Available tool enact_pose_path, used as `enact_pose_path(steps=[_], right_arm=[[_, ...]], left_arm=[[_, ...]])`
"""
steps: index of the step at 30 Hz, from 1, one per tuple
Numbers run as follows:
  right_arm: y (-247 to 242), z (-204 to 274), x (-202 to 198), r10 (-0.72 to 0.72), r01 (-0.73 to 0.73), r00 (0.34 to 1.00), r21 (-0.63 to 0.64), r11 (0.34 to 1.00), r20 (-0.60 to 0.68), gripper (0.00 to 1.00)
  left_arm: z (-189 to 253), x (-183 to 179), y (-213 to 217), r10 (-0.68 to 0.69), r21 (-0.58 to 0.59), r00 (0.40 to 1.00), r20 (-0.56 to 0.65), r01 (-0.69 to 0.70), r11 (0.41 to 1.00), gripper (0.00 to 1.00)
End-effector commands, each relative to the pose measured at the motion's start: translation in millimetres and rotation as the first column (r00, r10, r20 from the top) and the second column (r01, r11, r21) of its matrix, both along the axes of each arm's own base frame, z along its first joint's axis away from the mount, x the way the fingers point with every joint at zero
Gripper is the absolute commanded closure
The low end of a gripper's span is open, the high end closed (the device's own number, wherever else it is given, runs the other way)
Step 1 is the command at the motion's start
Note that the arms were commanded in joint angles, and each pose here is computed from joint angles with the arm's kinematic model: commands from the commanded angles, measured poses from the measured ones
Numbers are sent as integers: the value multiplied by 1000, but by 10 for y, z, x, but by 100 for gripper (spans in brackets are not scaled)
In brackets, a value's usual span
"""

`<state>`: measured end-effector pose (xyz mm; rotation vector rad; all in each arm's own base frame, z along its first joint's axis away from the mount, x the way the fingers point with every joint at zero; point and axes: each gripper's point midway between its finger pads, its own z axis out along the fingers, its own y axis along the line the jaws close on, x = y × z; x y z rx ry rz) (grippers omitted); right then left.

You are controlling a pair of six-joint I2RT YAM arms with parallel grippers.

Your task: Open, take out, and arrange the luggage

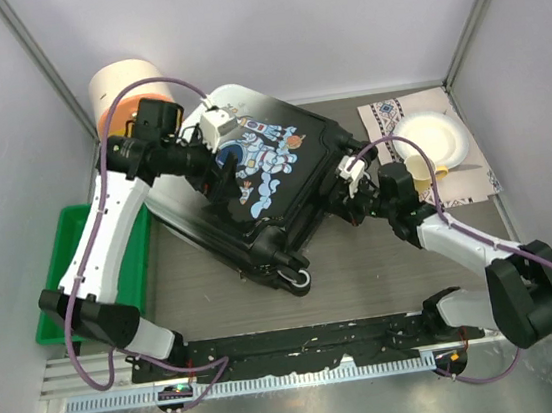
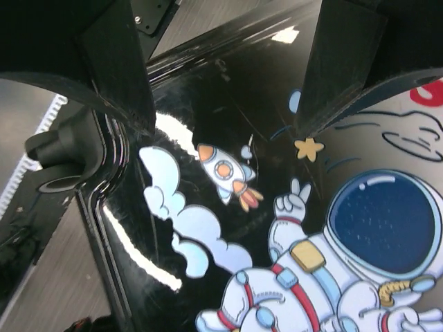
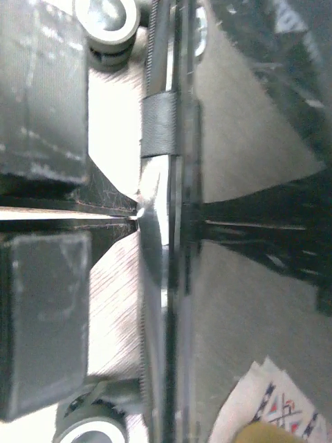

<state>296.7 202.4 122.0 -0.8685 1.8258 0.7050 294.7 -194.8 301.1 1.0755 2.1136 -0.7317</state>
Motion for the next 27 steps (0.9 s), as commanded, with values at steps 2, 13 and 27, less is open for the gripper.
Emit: enact_pose_path(steps=[2,13,27], right_arm=[[-441,328,320,-130,154,947,-62,986,294,99],[-1124,331,980,-206,257,889,-73,964,410,99],[-1812,627,1964,-374,365,802,113,924,466,99]], left_arm=[[-231,210,257,101,154,990,102,-116,981,15],[-881,571,640,270,276,962,-32,-251,928,26],[-1310,970,1019,391,330,911,-130,-332,884,37]])
